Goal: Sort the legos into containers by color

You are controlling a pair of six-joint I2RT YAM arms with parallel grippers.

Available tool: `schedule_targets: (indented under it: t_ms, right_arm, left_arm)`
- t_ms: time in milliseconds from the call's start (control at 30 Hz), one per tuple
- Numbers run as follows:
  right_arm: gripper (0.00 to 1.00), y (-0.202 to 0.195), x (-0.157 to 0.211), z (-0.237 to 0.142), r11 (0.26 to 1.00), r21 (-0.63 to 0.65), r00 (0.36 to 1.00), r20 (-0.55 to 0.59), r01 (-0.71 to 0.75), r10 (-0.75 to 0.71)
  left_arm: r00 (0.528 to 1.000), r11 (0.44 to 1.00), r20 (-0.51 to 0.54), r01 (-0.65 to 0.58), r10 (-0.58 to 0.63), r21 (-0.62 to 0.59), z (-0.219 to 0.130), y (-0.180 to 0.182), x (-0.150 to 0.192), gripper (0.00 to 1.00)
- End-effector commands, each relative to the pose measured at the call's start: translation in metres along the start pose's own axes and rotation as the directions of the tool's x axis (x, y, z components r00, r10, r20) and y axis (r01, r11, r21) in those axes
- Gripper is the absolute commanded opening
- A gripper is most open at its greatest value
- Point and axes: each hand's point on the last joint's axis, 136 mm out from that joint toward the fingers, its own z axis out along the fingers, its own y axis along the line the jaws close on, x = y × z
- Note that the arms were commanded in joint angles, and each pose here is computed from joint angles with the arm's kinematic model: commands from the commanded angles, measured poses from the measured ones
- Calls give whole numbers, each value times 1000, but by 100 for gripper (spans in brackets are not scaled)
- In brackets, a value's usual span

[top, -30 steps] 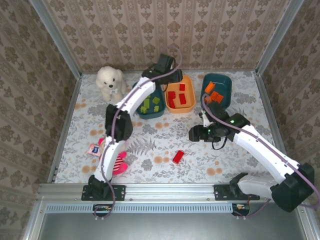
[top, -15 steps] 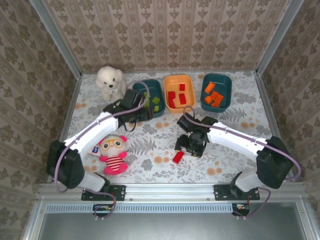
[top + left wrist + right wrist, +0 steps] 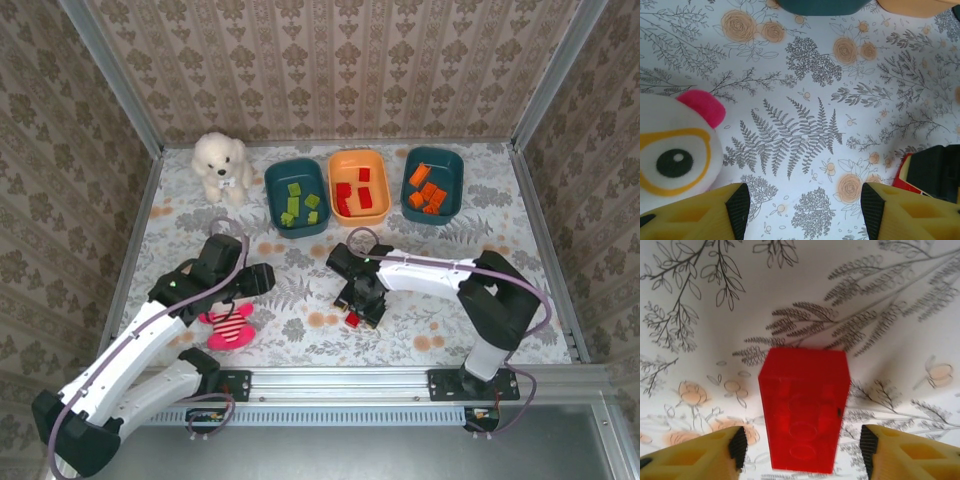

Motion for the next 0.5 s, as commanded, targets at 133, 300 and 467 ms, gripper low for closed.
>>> schedule_targets:
  t_ms: [133, 300, 467]
  right_arm:
    - [34, 8, -10, 11, 1000, 28, 1000, 28, 12, -13]
    - [26, 26, -46, -58, 981, 50, 956, 221, 188, -195]
    - [27, 41, -119, -141, 929, 166, 842, 393, 330, -369]
  left_arm:
    - [1000, 1000, -7, 6, -7, -29, -9, 5, 3, 63]
    - [1000, 1000, 2, 23, -23, 1, -6, -3, -2, 62]
    - [999, 999, -5, 43, -43, 19, 9, -17, -14, 62]
